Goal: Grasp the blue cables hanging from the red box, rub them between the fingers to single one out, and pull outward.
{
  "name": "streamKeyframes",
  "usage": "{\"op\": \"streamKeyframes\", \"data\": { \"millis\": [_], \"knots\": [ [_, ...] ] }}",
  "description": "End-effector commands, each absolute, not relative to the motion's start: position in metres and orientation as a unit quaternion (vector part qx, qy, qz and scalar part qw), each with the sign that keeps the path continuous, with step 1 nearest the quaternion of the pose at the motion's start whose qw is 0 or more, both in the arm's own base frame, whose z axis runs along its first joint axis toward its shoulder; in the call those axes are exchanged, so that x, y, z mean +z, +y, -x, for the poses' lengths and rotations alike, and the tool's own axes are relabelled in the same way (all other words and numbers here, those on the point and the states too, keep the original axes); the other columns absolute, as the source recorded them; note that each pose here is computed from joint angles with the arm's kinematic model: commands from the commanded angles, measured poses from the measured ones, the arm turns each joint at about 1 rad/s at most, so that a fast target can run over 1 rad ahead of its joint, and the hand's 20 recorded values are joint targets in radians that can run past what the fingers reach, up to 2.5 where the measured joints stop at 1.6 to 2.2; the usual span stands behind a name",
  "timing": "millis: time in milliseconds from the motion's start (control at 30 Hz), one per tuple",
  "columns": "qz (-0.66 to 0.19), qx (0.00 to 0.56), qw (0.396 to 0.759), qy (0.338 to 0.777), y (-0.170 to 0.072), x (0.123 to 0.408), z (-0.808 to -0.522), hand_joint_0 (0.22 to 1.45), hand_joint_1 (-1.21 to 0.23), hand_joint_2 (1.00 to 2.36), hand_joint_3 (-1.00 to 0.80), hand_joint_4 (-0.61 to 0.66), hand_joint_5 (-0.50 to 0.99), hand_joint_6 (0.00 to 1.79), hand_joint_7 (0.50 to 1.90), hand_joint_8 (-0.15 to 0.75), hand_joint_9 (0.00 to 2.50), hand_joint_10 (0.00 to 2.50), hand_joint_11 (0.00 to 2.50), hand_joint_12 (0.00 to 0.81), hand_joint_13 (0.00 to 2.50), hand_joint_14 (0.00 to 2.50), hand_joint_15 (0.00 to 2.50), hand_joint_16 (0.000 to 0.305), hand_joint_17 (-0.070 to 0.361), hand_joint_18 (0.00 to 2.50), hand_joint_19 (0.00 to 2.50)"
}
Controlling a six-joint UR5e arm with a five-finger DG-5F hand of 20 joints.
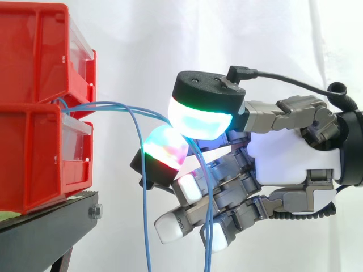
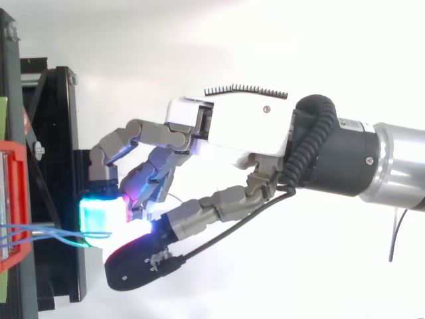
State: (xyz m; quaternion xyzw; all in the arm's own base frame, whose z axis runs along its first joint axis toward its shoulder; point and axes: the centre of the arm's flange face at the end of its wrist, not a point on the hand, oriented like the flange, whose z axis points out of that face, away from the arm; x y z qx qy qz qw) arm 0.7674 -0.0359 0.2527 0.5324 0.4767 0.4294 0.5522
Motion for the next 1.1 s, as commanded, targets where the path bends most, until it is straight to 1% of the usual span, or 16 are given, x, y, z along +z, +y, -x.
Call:
{"op": "streamKeyframes", "data": {
  "millis": [0,67,133,267,367,400,467,533,567,667,733,867,933,1067],
  "knots": [
    [-0.532,0.429,0.552,0.477,-0.0359,0.2527,-0.7673,0.71,-0.9,1.01,-0.32,0.06,-0.18,0.91,1.08,0.413,0.94,0.01,0.75,0.475,0.82,0.01,0.4,0.063,0.141,0.95,0.48],
    [-0.532,0.429,0.552,0.477,-0.0359,0.2527,-0.7673,0.74,-0.92,1.01,-0.35,0.06,-0.19,0.91,1.12,0.406,0.93,0.02,0.75,0.474,0.82,0.01,0.41,0.062,0.14,0.95,0.47],
    [-0.532,0.429,0.552,0.477,-0.0359,0.2527,-0.7673,0.76,-0.93,1.01,-0.36,0.05,-0.19,0.92,1.1,0.399,0.92,0.02,0.74,0.475,0.82,0.01,0.4,0.062,0.14,0.95,0.47],
    [-0.532,0.429,0.552,0.477,-0.0359,0.2527,-0.7673,0.81,-0.93,1.01,-0.37,0.07,-0.2,0.91,1.06,0.397,0.9,0.02,0.74,0.478,0.81,0.01,0.39,0.062,0.139,0.92,0.46],
    [-0.532,0.429,0.552,0.477,-0.0359,0.2527,-0.7673,0.82,-0.93,1.01,-0.41,0.06,-0.2,0.91,1.05,0.385,0.89,0.02,0.74,0.474,0.8,0.01,0.39,0.062,0.139,0.92,0.46],
    [-0.532,0.429,0.552,0.477,-0.0359,0.2527,-0.7673,0.82,-0.93,1.01,-0.42,0.07,-0.2,0.91,1.03,0.382,0.89,0.02,0.74,0.474,0.8,0.01,0.39,0.062,0.139,0.92,0.46],
    [-0.533,0.43,0.552,0.476,-0.0359,0.2527,-0.7673,0.8,-0.94,1.0,-0.49,0.1,-0.2,0.91,1.0,0.378,0.88,0.01,0.74,0.476,0.81,0.01,0.38,0.062,0.139,0.94,0.42],
    [-0.534,0.431,0.551,0.476,-0.0359,0.2527,-0.7673,0.75,-0.96,1.0,-0.5,0.11,-0.2,0.91,1.0,0.377,0.88,0.01,0.75,0.479,0.81,0.01,0.38,0.062,0.14,0.95,0.41],
    [-0.534,0.431,0.551,0.476,-0.0359,0.2527,-0.7673,0.7,-0.96,1.0,-0.5,0.13,-0.2,0.9,1.0,0.385,0.88,0.01,0.74,0.48,0.8,0.01,0.39,0.062,0.14,0.95,0.43],
    [-0.534,0.431,0.55,0.475,-0.0359,0.2527,-0.7673,0.59,-0.91,1.0,-0.5,0.16,-0.2,0.9,1.0,0.403,0.89,0.02,0.75,0.484,0.8,0.01,0.4,0.064,0.143,0.93,0.47],
    [-0.534,0.431,0.55,0.475,-0.0359,0.2527,-0.7673,0.56,-0.86,1.0,-0.5,0.18,-0.19,0.89,1.01,0.42,0.91,0.01,0.74,0.488,0.81,0.01,0.4,0.065,0.145,0.94,0.47],
    [-0.534,0.431,0.55,0.475,-0.0359,0.2527,-0.7673,0.56,-0.76,1.0,-0.5,0.18,-0.17,0.88,1.05,0.428,0.97,0.02,0.73,0.487,0.83,0.01,0.41,0.064,0.145,0.95,0.5],
    [-0.534,0.431,0.551,0.475,-0.0359,0.2527,-0.7673,0.59,-0.73,1.0,-0.5,0.17,-0.16,0.88,1.06,0.424,0.98,0.02,0.73,0.48,0.83,0.01,0.42,0.063,0.142,0.95,0.51],
    [-0.534,0.431,0.55,0.475,-0.0359,0.2527,-0.7673,0.62,-0.74,1.01,-0.36,0.13,-0.16,0.89,1.1,0.425,0.99,0.02,0.73,0.476,0.83,0.01,0.42,0.063,0.141,0.95,0.52]
  ]
}}
